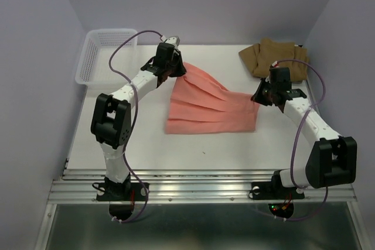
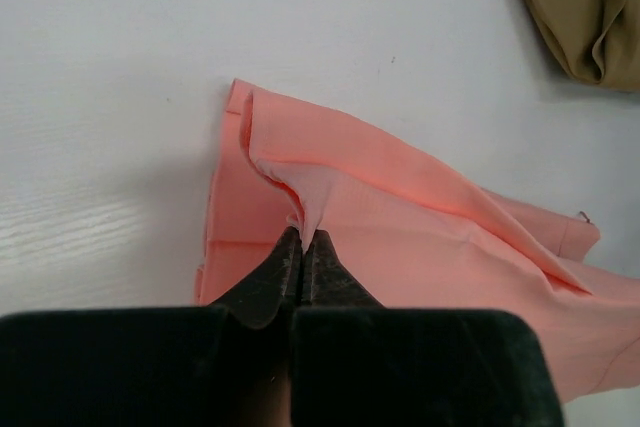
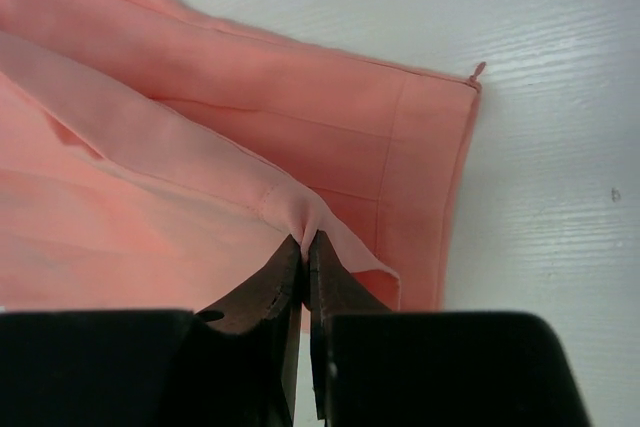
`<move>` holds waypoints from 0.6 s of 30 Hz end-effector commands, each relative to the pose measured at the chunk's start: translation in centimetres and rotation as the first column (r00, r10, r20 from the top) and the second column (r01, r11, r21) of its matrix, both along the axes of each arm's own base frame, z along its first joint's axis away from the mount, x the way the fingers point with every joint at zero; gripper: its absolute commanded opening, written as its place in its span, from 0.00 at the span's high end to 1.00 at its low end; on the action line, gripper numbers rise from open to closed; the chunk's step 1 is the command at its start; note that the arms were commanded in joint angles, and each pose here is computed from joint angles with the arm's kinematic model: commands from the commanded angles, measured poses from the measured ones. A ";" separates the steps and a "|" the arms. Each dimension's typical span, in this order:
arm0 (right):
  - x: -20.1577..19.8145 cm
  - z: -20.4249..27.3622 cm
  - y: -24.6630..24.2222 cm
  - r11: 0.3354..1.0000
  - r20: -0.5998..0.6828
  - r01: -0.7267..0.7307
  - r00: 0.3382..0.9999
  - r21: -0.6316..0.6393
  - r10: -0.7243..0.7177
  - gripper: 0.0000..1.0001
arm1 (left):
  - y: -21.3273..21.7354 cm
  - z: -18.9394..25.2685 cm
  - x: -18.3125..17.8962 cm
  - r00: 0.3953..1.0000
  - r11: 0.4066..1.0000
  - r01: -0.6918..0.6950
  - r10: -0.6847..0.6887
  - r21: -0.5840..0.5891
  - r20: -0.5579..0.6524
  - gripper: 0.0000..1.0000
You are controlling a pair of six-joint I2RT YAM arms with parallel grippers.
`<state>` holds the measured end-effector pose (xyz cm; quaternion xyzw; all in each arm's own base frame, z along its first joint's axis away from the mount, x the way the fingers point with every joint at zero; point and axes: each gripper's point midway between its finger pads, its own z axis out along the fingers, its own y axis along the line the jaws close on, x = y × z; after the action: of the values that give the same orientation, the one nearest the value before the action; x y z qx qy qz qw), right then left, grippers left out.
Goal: Fold and stack the skirts
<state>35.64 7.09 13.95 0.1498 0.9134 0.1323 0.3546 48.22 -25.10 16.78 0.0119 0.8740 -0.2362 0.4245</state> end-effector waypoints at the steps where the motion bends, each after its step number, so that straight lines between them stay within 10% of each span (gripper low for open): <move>1: 1.1 -0.7 -2.6 0.994 -0.010 0.101 0.995 -0.051 -0.101 0.92 | -0.9 -0.8 1.2 1.000 1.000 0.029 -0.029 -0.001 0.011 1.00; 11: 5.6 -6.2 -6.8 0.946 -0.070 0.250 0.961 -0.208 -0.269 0.85 | -3.3 -4.7 4.6 0.998 0.999 0.050 -0.050 -0.019 -0.023 1.00; 14: 6.7 -5.6 -7.2 0.936 -0.047 0.275 0.955 -0.221 -0.292 0.69 | -3.8 -4.0 5.5 0.999 0.998 0.052 -0.052 -0.030 0.012 1.00; 18: 7.8 -2.7 -7.4 0.936 0.005 0.269 0.961 -0.229 -0.275 0.48 | -4.2 -2.7 6.8 0.998 0.999 0.051 -0.050 -0.018 0.041 0.67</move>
<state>40.18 1.24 5.92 0.2257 0.9282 -0.0102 0.2957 52.04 -28.10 7.59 0.0233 0.9007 -0.2343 0.3651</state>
